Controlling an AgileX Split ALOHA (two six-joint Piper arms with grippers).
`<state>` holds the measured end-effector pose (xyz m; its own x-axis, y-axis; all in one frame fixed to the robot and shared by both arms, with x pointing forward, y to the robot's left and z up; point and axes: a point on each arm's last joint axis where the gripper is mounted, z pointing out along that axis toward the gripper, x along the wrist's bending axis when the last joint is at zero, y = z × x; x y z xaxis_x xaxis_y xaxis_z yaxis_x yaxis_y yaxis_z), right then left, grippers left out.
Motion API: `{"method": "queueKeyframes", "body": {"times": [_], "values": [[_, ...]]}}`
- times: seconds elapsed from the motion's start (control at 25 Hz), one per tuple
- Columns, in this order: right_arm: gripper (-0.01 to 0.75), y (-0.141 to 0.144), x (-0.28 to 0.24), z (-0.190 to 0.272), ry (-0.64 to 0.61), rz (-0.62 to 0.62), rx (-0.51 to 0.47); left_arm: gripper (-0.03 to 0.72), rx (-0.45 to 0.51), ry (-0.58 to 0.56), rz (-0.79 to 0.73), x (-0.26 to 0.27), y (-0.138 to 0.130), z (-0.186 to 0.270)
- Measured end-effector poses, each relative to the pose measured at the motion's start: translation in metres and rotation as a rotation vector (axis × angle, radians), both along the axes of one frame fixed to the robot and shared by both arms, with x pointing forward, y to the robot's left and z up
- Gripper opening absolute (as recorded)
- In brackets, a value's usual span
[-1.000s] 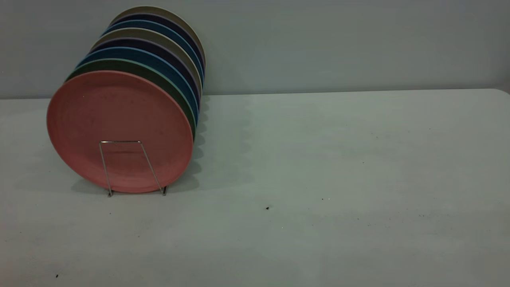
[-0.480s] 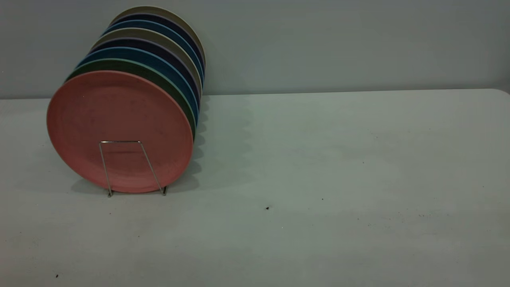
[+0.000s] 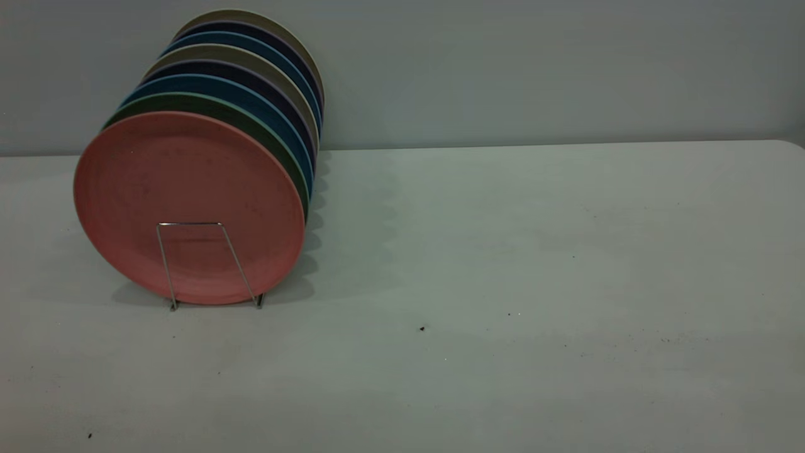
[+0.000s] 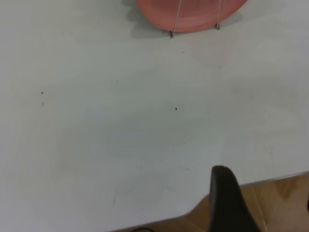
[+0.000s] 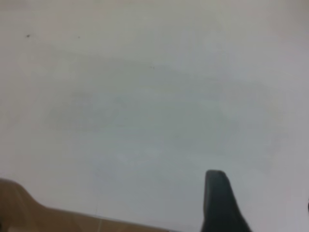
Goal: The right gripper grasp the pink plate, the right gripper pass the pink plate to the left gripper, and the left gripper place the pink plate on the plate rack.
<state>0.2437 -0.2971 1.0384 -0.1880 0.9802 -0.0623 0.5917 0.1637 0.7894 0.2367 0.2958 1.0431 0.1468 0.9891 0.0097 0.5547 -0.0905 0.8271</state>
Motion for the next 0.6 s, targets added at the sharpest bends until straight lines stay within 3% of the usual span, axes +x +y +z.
{"method": "queueKeyframes", "body": {"times": [0.6], "values": [[0.444,-0.001,-0.013,0.000,-0.093,-0.092,0.010,0.425,-0.004,-0.059,0.000,-0.008,0.001,0.000]]}}
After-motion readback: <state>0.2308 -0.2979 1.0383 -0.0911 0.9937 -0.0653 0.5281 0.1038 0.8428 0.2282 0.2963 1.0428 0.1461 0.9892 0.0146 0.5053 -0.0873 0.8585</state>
